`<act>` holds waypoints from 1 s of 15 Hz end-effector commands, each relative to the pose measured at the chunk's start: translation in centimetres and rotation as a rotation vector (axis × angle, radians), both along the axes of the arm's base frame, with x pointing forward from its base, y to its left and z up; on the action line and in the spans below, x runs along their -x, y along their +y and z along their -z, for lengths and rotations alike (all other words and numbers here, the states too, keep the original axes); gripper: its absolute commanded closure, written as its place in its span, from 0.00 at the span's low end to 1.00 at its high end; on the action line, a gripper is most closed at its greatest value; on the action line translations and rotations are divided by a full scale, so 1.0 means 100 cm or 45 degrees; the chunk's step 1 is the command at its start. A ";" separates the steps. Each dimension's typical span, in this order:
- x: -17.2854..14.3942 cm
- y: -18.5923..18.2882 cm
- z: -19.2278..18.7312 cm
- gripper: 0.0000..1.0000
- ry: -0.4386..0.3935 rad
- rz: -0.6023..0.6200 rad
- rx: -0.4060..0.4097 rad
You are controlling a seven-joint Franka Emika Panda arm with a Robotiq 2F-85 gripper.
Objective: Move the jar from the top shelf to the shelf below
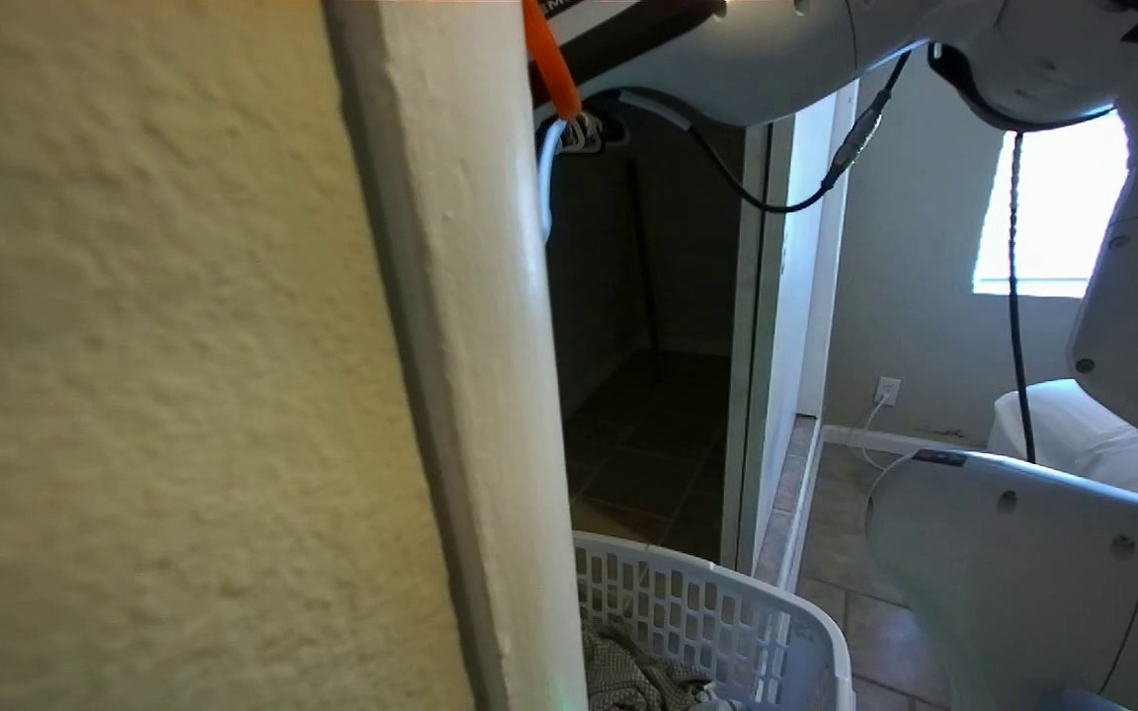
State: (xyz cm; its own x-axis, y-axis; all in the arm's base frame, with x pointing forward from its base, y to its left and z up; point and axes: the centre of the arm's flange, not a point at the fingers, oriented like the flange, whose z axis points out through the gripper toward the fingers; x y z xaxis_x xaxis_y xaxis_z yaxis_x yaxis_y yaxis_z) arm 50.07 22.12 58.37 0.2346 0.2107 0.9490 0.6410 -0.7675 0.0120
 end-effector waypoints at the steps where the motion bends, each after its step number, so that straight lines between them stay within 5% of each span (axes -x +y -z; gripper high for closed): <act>1: 0.003 0.000 -0.013 0.00 0.012 0.017 0.027; 15: 0.025 -0.017 -0.036 0.00 0.166 -0.044 0.111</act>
